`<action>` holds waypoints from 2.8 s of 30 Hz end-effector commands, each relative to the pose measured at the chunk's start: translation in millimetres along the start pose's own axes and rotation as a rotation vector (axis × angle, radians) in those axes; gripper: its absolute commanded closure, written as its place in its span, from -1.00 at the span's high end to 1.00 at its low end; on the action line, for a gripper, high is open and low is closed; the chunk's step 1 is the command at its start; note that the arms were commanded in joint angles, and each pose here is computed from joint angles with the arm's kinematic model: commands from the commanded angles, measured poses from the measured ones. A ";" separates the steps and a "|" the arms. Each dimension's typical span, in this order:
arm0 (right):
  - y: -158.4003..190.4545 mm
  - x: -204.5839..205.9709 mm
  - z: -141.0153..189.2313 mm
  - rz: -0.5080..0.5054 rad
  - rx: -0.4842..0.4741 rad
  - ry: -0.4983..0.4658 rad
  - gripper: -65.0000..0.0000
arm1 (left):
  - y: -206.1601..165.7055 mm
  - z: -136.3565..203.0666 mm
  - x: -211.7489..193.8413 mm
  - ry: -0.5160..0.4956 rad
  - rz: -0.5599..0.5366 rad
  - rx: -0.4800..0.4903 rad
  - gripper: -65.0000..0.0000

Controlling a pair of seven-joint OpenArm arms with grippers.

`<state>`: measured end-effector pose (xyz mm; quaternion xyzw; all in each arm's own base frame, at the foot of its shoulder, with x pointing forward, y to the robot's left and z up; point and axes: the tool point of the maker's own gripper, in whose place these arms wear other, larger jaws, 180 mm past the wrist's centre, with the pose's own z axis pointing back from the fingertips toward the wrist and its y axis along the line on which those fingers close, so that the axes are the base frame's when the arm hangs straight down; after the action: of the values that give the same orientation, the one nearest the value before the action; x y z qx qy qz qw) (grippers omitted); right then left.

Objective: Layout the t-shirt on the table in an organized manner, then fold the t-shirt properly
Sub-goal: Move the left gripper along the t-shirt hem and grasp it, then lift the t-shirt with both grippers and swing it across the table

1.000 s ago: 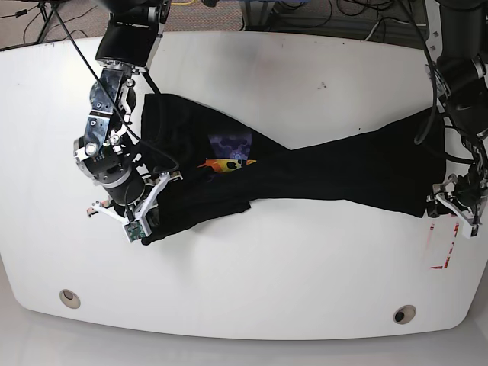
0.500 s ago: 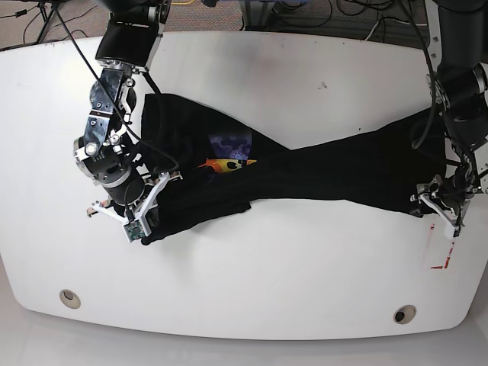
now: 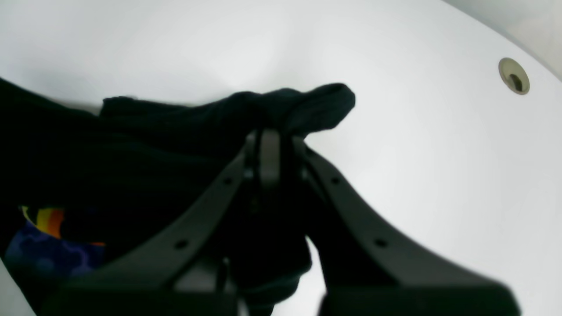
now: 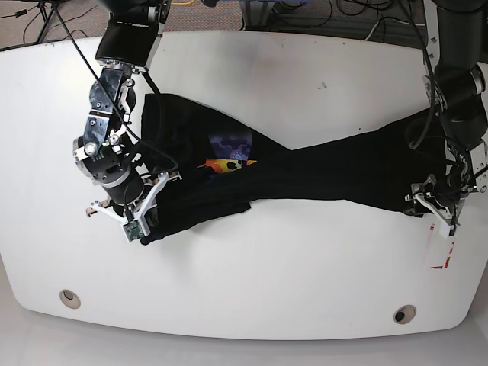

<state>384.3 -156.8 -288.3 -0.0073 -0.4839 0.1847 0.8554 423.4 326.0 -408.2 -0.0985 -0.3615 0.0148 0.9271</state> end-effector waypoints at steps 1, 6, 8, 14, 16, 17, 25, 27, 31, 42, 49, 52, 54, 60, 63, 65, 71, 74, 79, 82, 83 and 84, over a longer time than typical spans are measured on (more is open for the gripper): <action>-6.6 21.1 3.6 0.010 -0.015 -0.069 -1.00 | 5.5 5.4 15.6 -0.033 -0.004 0.009 0.15; -6.6 21.1 3.6 0.010 -0.015 -0.069 -1.00 | 0.5 1.9 9.9 -0.024 -0.002 -0.001 -0.06; -6.6 21.1 3.6 0.010 -0.015 -0.069 -1.00 | -3.6 -0.2 9.8 -0.025 -0.002 -0.008 -0.31; -6.6 21.1 3.6 0.010 -0.015 -0.069 -1.00 | -4.5 -0.5 11.2 -0.032 -0.001 -0.010 -1.00; -6.6 21.1 3.6 0.010 -0.015 -0.069 -1.00 | -4.5 -0.3 13.9 -0.045 -0.002 -0.010 -1.00; -6.1 21.2 3.5 0.011 -0.014 -0.070 -1.00 | -4.5 -0.2 15.3 -0.053 -0.002 -0.010 -1.00; -5.7 21.8 3.6 0.012 -0.014 -0.071 -1.00 | -4.8 6.4 33.7 -0.107 -0.031 -0.006 -1.00; -6.8 24.1 4.8 0.016 -0.017 -0.077 -1.00 | -4.5 10.7 35.5 -0.115 -0.057 0.003 -1.00; -9.8 38.8 14.7 0.039 -0.038 -0.120 -1.00 | -9.2 28.1 53.1 -0.168 -0.121 0.013 -1.00; -26.3 66.0 25.2 0.052 -0.088 -0.216 -1.00 | -29.2 78.4 104.3 -0.261 -0.274 0.050 -1.00; -43.4 90.3 31.0 0.091 -0.125 -0.261 -1.00 | -27.3 132.8 158.9 -0.377 -0.322 0.144 -1.00; -56.3 110.4 36.5 0.115 -0.154 -0.300 -0.99 | -30.4 155.7 185.3 -0.422 -0.349 0.177 -1.00; -65.4 126.9 41.3 0.132 -0.176 -0.332 -0.99 | -30.0 174.6 204.0 -0.466 -0.353 0.205 -1.00; -99.0 182.3 65.4 0.190 -0.267 -0.423 -0.98 | -20.2 243.5 256.0 -0.589 -0.364 0.309 -1.00; -117.1 211.1 82.1 0.208 -0.319 -0.453 -0.98 | -20.2 275.0 280.6 -0.642 -0.361 0.344 -1.00; -127.3 230.1 94.3 0.226 -0.352 -0.469 -0.98 | -18.5 301.1 297.0 -0.687 -0.363 0.373 -1.00; -141.7 283.9 130.9 0.324 -0.432 -0.515 -0.98 | -22.2 366.8 336.6 -0.831 -0.358 0.419 -1.00; -147.5 293.8 142.6 0.333 -0.460 -0.531 -0.98 | -24.3 378.4 343.9 -0.863 -0.353 0.419 -1.00; -148.2 289.1 146.1 0.344 -0.474 -0.526 -0.98 | -21.2 379.7 342.6 -0.858 -0.353 0.428 -1.00; -144.5 269.8 134.7 0.345 -0.458 -0.483 -0.98 | -17.6 365.8 333.9 -0.818 -0.359 0.426 -1.00; -144.5 262.8 133.1 0.340 -0.458 -0.472 -0.98 | -15.9 358.8 329.0 -0.799 -0.360 0.425 -1.00; -144.7 255.7 131.2 0.335 -0.457 -0.459 -0.98 | -13.5 352.4 324.2 -0.780 -0.359 0.424 -1.00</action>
<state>445.4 -223.2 16.0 -0.2234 -0.6804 0.2144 0.6642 429.8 400.9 60.7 0.1615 -0.6779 -0.0383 0.7162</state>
